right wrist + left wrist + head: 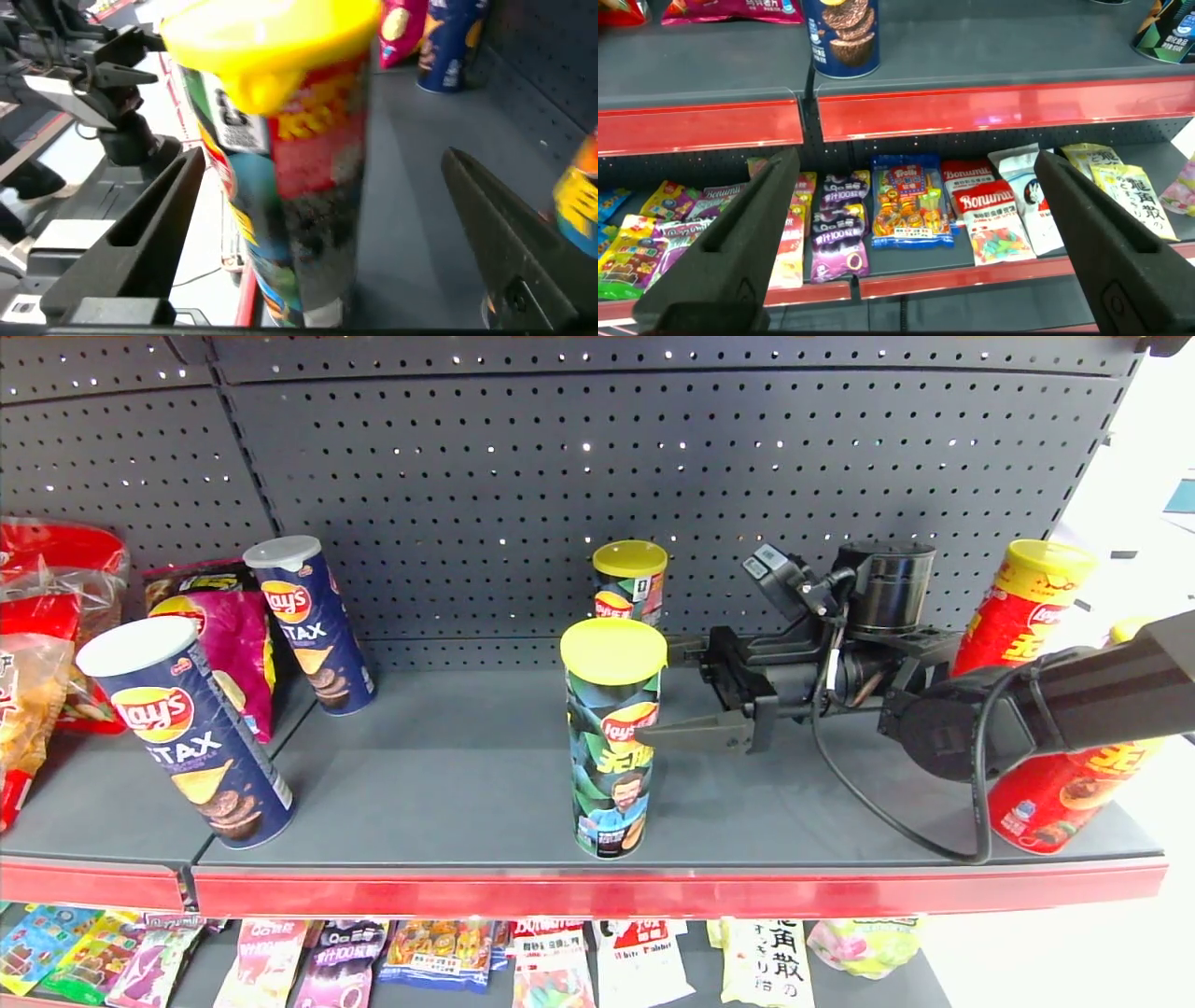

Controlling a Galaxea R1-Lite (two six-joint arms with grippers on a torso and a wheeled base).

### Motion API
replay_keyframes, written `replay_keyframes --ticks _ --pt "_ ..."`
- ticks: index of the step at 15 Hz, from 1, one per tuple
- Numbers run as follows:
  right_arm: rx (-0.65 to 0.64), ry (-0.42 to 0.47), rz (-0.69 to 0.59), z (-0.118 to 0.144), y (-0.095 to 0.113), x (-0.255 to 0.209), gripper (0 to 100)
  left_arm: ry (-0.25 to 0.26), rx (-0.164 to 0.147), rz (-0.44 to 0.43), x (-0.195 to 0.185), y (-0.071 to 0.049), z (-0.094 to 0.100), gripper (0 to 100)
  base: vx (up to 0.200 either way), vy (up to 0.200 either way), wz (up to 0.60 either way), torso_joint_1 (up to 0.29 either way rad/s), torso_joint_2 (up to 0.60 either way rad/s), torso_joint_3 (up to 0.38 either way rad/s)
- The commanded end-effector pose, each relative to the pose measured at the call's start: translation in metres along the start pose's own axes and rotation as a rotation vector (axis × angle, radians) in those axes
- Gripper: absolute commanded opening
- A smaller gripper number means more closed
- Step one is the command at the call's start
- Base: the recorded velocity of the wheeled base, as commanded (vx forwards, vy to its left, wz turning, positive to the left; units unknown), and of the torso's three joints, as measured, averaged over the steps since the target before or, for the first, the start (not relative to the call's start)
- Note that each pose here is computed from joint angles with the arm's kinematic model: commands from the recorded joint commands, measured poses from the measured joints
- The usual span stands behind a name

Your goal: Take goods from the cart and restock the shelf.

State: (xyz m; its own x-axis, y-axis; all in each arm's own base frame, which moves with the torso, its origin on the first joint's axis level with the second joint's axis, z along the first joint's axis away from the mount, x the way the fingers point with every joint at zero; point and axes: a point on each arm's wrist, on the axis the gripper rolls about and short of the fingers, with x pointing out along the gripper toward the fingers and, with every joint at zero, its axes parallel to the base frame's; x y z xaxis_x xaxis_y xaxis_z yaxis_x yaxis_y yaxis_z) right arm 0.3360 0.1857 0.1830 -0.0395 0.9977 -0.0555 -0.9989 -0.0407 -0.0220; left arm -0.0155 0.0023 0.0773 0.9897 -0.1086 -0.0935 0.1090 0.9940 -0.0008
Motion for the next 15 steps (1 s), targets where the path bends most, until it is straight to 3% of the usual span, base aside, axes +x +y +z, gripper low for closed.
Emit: replay_keyframes --ticks 1,15 --pt "-0.012 -0.005 0.012 0.004 0.003 0.004 100 0.001 -0.001 0.000 0.000 0.000 0.000 100 0.000 0.000 0.00 0.000 0.00 0.000" --pt "-0.023 -0.002 -0.003 0.007 0.008 0.020 100 0.001 -0.001 0.000 0.000 0.000 0.000 100 0.000 0.000 0.00 0.000 0.00 0.000"
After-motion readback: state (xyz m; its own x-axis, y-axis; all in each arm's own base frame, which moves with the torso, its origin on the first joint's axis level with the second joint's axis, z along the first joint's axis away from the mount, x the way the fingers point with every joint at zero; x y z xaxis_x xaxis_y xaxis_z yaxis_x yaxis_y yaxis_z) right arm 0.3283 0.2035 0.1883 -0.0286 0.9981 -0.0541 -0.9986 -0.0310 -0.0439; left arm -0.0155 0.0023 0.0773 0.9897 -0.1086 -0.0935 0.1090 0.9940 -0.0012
